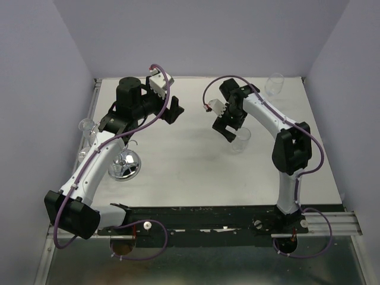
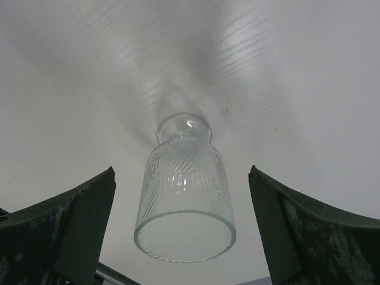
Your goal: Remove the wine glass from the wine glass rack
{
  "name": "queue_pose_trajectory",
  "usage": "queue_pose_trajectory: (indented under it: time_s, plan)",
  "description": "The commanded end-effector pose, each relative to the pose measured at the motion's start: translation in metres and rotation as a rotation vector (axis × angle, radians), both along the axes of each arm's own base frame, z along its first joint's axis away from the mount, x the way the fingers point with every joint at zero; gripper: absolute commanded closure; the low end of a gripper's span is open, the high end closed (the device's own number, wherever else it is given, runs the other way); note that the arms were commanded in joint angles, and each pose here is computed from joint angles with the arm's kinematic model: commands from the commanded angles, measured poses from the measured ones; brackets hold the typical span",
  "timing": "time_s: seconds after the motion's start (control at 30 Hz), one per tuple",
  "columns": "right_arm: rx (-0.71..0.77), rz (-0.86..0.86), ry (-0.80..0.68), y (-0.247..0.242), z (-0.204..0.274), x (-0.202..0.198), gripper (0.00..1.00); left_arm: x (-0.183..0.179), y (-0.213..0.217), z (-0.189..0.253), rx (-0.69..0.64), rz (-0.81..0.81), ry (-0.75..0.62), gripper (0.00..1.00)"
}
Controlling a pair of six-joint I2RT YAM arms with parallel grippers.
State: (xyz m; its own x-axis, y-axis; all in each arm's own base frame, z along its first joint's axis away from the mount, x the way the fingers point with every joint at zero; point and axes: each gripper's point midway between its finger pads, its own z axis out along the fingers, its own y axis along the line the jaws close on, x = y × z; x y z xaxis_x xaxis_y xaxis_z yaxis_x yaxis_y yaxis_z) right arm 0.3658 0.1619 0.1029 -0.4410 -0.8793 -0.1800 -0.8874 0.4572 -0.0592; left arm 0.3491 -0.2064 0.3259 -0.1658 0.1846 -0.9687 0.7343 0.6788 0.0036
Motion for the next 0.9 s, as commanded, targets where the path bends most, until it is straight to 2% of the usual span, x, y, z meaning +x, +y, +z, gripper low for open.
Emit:
queue_pose_trajectory:
  time_s: [0.0,0.1,0.2,0.33,0.4,0.47,0.63,0.8,0.87]
  plan:
    - [0.114,-0.019,-0.088,0.016,0.032,0.015,0.0,0.004,-0.004,0.013,-0.018,0.001,-0.034,0.01]
    - [0.193,-0.019,-0.182,0.017,0.051,0.024,0.0,0.005,-0.003,0.012,-0.016,0.004,-0.03,0.01]
    - [0.358,-0.027,-0.322,0.016,0.08,0.029,0.0,0.006,-0.004,0.013,-0.013,0.002,-0.033,0.01]
    - [0.684,-0.071,-0.484,0.001,0.126,0.02,0.0,0.009,-0.004,0.011,-0.002,0.003,-0.034,0.01]
    - [0.807,-0.19,-0.68,-0.02,0.152,0.023,0.0,0.009,-0.005,0.008,0.007,-0.005,-0.034,0.01]
    - [0.823,-0.215,-0.792,-0.03,0.151,0.018,0.0,0.01,-0.006,0.005,0.018,-0.01,-0.037,0.01]
    - [0.789,-0.23,-0.702,-0.032,0.12,0.0,0.0,0.016,-0.003,-0.011,0.045,0.012,-0.023,0.01]
    - [0.799,-0.105,-0.608,-0.02,0.088,-0.021,0.0,0.02,-0.005,-0.008,0.051,0.005,-0.01,0.01]
    - [0.766,-0.113,-0.583,-0.023,0.074,-0.019,0.0,0.022,-0.006,-0.007,0.047,0.005,-0.005,0.01]
